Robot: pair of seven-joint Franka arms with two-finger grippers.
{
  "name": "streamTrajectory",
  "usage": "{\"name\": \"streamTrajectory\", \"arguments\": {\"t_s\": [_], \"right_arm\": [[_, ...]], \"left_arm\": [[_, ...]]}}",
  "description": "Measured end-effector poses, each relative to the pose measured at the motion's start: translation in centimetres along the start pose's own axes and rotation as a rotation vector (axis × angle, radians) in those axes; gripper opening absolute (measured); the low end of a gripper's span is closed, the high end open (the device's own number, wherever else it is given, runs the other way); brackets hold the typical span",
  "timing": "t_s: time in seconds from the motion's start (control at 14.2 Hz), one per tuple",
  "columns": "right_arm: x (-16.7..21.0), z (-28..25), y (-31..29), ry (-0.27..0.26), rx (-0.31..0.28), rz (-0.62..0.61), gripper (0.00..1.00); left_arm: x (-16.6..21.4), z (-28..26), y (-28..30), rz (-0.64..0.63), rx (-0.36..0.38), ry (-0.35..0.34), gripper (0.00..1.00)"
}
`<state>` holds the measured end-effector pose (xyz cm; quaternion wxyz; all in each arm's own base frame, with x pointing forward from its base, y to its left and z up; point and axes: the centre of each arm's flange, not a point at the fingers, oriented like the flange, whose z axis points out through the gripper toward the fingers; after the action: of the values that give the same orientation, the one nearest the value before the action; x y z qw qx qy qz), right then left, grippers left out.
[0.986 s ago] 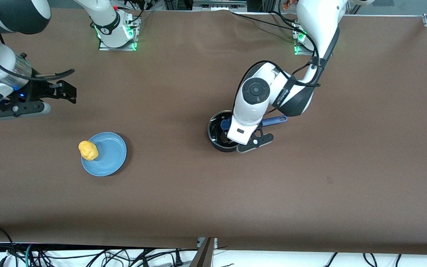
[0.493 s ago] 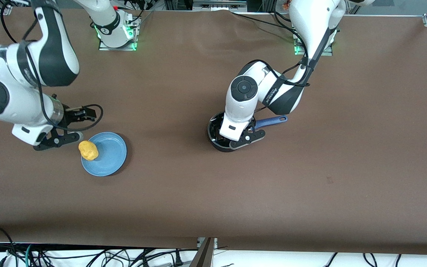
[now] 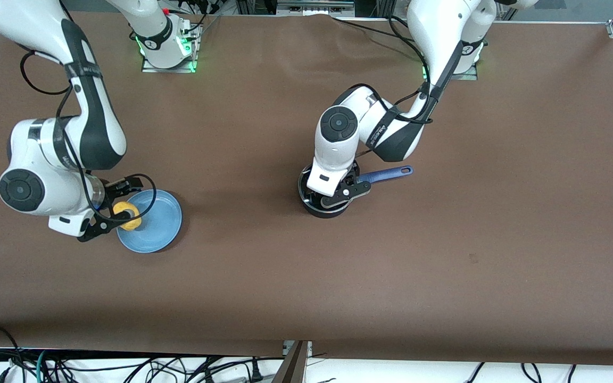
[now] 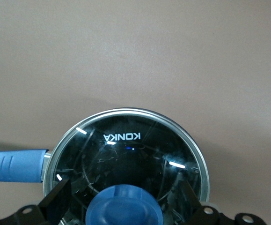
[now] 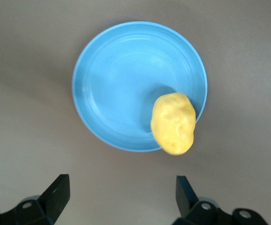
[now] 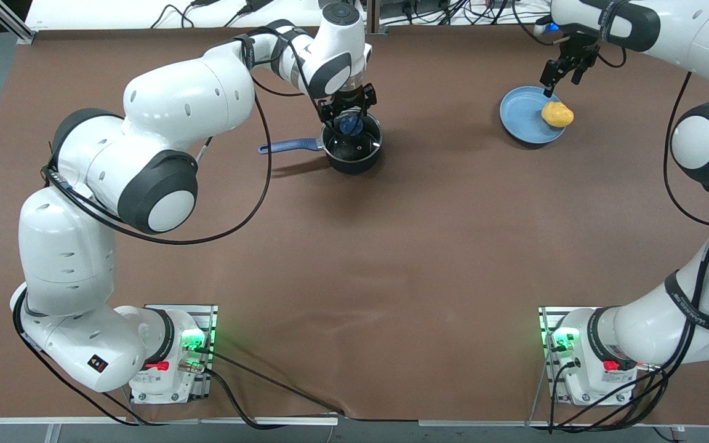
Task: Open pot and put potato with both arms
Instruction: 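Grasp the yellow potato with the right gripper while the left gripper holds the lid, then lift the lid away with the left gripper while the right gripper lifts the potato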
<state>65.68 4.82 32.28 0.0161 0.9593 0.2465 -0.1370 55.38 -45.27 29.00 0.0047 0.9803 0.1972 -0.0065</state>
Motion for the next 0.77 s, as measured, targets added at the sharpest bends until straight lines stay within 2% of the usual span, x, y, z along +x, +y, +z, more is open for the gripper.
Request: {"name": "streamTrajectory", "arguments": {"t_s": [0.28,0.35,0.42,0.56,0.7,0.77], "right_arm": [[1.8,3.7,0.9,0.012,-0.038,-0.044,1.00],[2.2,4.7,1.2,0.016,-0.042,-0.054,1.00],[2.5,5.8,1.5,0.019,-0.044,-0.065,1.00],[2.9,7.9,2.7,0.033,-0.049,-0.094,1.00],[3.2,9.6,3.8,0.046,-0.054,-0.112,1.00],[3.2,10.3,4.2,0.048,-0.053,-0.115,1.00]], "left_arm": [[-0.5,0.9,-0.2,0.003,0.004,-0.006,1.00],[-0.5,1.0,-0.2,0.003,-0.001,-0.004,0.95],[-0.5,1.0,-0.2,0.002,-0.002,-0.003,0.95],[-0.5,1.0,-0.2,0.002,-0.003,-0.002,0.77],[-0.4,1.0,-0.2,0.002,-0.006,-0.001,0.73],[-0.4,0.9,-0.1,0.002,-0.009,0.001,0.67]]}}
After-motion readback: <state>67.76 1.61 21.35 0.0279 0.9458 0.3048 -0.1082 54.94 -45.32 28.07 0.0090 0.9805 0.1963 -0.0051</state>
